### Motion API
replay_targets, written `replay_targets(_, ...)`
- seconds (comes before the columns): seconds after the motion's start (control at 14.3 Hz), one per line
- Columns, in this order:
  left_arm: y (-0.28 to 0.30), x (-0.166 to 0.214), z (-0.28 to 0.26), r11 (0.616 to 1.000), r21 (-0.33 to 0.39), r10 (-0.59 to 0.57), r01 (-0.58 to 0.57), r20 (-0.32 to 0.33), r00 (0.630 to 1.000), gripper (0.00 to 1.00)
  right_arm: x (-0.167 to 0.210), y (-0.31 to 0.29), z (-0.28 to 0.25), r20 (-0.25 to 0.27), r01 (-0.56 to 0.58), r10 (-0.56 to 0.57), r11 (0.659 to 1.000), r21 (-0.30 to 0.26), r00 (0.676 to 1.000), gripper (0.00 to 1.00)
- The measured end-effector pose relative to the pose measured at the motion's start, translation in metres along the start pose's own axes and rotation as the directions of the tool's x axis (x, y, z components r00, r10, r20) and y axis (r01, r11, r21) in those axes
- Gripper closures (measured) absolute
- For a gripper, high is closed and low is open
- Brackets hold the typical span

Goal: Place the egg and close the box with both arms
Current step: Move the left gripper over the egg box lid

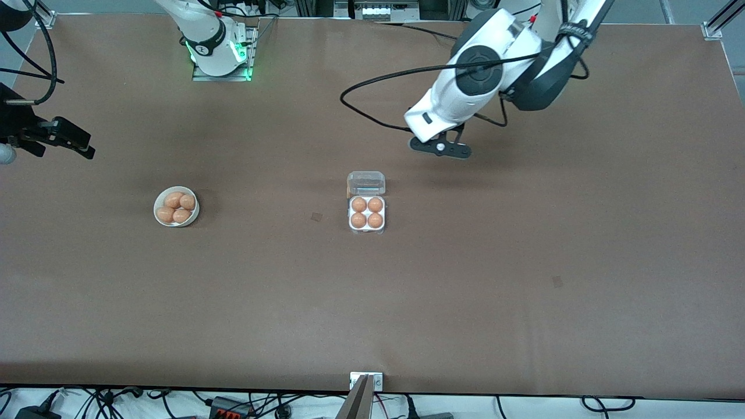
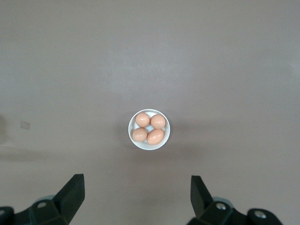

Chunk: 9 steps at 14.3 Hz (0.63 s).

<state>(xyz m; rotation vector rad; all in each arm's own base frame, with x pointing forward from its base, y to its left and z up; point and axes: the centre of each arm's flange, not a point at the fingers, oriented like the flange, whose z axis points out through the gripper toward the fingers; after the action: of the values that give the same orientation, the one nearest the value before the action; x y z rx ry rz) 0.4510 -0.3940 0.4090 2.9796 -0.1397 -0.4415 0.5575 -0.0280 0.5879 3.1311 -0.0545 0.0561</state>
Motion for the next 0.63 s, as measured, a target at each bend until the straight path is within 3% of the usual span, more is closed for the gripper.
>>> replay_targets(0.35, 0.072, -0.022, 0.091, 0.997, 0.063, -0.044, 0.052, -0.121, 0.992, 0.99, 0.000, 0.000, 0.000, 0.002, 0.000, 0.000, 1.000, 0.000, 1.000, 0.00)
replay_targets(0.63, 0.084, -0.005, 0.133, 0.997, 0.068, -0.024, 0.042, -0.250, 0.968, 0.99, 0.000, 0.000, 0.000, 0.001, 0.000, 0.000, 1.000, 0.000, 1.000, 0.00)
